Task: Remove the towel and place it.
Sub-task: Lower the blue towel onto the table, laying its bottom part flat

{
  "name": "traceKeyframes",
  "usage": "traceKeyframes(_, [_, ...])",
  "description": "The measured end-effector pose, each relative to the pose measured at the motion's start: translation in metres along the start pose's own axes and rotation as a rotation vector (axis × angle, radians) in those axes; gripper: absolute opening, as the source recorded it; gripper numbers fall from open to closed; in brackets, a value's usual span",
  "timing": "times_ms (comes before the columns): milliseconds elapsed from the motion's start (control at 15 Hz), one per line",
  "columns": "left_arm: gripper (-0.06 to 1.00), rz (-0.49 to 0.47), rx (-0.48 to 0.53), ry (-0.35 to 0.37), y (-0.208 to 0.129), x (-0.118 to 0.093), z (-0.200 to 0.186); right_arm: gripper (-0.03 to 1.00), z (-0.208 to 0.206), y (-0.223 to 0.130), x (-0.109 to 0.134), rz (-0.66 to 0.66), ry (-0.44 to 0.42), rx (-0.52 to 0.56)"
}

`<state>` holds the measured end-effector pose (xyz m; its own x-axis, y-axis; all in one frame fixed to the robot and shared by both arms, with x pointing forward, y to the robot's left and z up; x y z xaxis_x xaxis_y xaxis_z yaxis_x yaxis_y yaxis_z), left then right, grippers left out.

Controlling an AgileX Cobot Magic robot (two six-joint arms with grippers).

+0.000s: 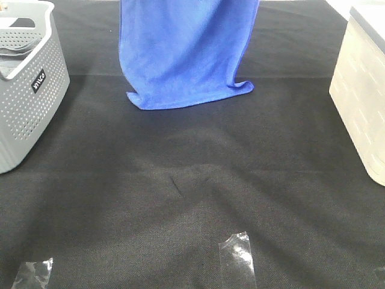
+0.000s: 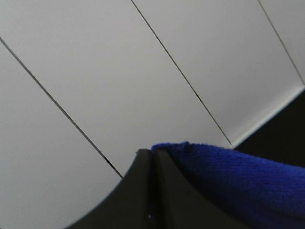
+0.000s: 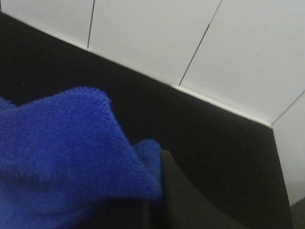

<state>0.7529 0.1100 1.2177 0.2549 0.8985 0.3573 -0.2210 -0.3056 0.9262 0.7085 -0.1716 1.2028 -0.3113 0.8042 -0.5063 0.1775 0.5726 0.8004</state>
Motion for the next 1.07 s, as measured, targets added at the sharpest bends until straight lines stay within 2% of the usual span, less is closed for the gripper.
traceKeyframes(200, [0.0,-0.04,0.341,-0.135,-0.01,-0.019,-0.021,0.0,-0.023,-0.014,0.005,0.034,0.107,0.206])
traceKeyframes(333, [0.0,-0.083,0.505,-0.215,-0.011,-0.024,-0.04,0.0,-0.034,-0.021,0.009,0.055,0.17,0.299])
traceKeyframes(467, [0.0,-0.116,0.636,-0.277,-0.007,-0.024,-0.061,0.0,-0.049,-0.02,0.014,0.088,0.248,0.34])
traceKeyframes(533, [0.0,-0.132,0.688,-0.285,-0.005,-0.023,-0.069,0.0,-0.056,-0.019,0.017,0.105,0.289,0.355])
traceKeyframes(600, [0.0,-0.228,0.715,-0.253,0.002,-0.019,-0.076,0.0,-0.064,-0.015,0.021,0.122,0.342,0.344])
traceKeyframes(733, [0.0,-0.303,0.72,-0.224,0.008,-0.016,-0.081,0.0,-0.069,-0.011,0.022,0.138,0.366,0.326])
traceKeyframes(933, [0.0,-0.364,0.779,-0.18,0.016,-0.008,-0.104,0.0,-0.091,0.002,0.018,0.168,0.391,0.267])
traceKeyframes(1067, [0.0,-0.372,0.826,-0.171,0.022,-0.002,-0.131,0.0,-0.107,0.0,0.019,0.176,0.407,0.271])
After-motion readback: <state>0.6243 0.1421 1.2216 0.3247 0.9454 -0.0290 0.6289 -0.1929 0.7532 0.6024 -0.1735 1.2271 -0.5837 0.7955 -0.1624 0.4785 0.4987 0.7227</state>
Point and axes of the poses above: a point on each arm's last joint axis where the gripper is mounted, z pointing out along that axis toward the gripper, x along the wrist's bending axis when the last joint is at zero, y = z × x, the point moved 2 cm from there along z, pointing out along that axis toward the gripper, and after that the axes turned 14 degrees about -z, right-handed, at the moved point
